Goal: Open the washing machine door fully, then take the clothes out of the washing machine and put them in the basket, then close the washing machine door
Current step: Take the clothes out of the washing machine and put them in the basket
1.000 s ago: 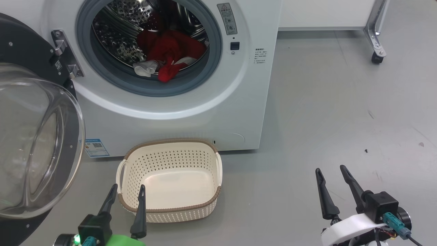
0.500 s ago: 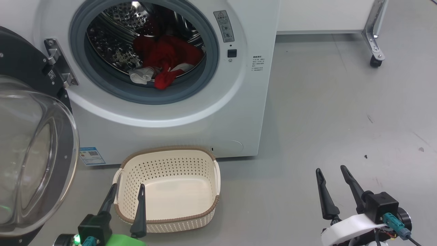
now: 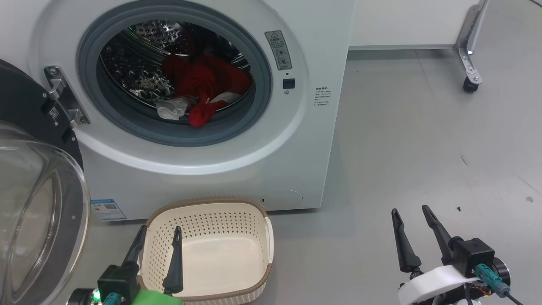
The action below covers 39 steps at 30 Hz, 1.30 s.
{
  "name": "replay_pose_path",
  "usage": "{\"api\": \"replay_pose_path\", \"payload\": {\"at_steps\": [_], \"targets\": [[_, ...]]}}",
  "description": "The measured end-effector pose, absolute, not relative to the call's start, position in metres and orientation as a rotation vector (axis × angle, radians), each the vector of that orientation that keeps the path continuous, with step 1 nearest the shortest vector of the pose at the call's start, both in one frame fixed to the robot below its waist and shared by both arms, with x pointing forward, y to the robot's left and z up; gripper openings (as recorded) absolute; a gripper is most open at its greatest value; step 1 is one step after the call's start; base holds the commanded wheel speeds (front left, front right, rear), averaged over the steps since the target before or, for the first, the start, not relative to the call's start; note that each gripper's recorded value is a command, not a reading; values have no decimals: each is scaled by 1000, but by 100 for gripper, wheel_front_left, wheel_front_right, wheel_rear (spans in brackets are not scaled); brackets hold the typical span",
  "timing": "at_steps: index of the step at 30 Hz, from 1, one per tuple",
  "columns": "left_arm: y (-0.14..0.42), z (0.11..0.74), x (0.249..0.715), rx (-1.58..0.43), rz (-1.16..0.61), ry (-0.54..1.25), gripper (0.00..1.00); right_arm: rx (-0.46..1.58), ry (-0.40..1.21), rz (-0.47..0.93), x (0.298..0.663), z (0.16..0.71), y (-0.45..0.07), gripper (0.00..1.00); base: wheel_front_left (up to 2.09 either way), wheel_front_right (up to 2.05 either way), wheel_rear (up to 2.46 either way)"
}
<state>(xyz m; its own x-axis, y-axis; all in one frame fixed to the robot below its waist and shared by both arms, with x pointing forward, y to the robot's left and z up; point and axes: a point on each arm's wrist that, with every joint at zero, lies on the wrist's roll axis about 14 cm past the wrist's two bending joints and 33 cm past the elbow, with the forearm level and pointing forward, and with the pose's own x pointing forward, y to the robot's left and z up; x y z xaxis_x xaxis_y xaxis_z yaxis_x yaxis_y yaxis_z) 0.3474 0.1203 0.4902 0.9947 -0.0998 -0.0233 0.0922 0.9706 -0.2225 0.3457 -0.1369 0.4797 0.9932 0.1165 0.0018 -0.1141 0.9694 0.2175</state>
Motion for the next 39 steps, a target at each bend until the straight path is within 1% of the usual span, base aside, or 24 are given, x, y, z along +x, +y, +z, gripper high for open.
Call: {"api": "replay_pose_path", "payload": {"at_steps": [12, 39], "targets": [[121, 490, 347, -223, -95, 37, 100, 220, 14, 122, 346, 479, -135, 100, 38, -38, 0], [119, 483, 346, -224, -97, 63, 100, 221, 29, 131, 348, 475, -132, 100, 1, -1, 0]]}}
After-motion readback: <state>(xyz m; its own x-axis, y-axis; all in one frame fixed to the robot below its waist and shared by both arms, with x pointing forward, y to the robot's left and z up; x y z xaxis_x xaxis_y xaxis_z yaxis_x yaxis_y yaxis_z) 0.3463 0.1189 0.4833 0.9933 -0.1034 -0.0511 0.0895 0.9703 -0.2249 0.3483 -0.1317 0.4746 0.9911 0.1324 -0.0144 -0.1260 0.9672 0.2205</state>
